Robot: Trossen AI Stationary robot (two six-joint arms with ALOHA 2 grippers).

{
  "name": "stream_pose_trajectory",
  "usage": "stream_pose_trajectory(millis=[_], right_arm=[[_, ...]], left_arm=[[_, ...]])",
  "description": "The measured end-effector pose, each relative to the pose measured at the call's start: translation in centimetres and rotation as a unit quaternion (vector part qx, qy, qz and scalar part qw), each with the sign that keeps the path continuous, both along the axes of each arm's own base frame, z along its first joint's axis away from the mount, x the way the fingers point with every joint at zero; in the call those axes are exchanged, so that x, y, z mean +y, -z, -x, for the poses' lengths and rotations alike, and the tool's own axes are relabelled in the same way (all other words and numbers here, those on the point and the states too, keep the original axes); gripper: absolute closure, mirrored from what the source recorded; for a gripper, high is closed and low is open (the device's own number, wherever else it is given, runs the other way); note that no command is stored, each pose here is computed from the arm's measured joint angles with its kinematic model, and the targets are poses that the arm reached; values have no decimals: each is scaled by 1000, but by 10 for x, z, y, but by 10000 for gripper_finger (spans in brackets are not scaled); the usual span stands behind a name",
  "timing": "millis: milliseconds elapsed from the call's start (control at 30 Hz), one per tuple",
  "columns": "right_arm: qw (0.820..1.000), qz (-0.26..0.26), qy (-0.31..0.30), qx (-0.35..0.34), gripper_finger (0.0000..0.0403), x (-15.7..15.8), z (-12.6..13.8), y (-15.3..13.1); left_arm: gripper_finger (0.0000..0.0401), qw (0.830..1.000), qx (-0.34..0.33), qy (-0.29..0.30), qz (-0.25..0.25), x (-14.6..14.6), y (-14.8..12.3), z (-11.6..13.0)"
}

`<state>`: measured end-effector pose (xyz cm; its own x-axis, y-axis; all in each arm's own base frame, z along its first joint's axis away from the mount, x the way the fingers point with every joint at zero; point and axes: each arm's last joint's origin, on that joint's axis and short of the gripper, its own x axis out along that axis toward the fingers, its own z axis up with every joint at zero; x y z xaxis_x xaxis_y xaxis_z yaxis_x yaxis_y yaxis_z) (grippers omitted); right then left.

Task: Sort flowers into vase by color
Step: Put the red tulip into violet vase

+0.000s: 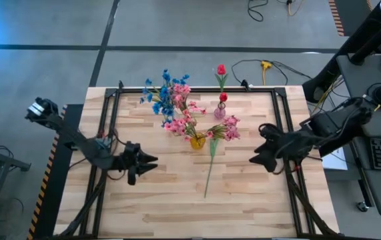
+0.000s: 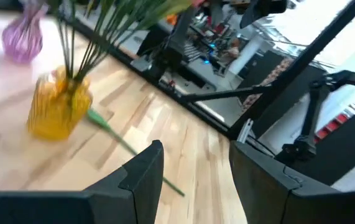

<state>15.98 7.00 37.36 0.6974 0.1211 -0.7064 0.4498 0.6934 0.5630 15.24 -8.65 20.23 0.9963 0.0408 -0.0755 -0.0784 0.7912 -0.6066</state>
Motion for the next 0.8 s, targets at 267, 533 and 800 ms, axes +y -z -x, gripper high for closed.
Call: stream_pose_trajectory(millis=[267, 533, 800], right_arm=[[989, 6, 17, 144, 121, 10, -2, 24], [988, 8, 0, 155, 122, 17, -5, 27], [989, 16, -21, 144, 122, 21, -1, 24]], left_arm=[[234, 999, 34, -6, 22, -30, 17, -29], [234, 992, 118, -45, -5, -72, 20, -84], [234, 978, 148, -122, -85, -110, 42, -134]])
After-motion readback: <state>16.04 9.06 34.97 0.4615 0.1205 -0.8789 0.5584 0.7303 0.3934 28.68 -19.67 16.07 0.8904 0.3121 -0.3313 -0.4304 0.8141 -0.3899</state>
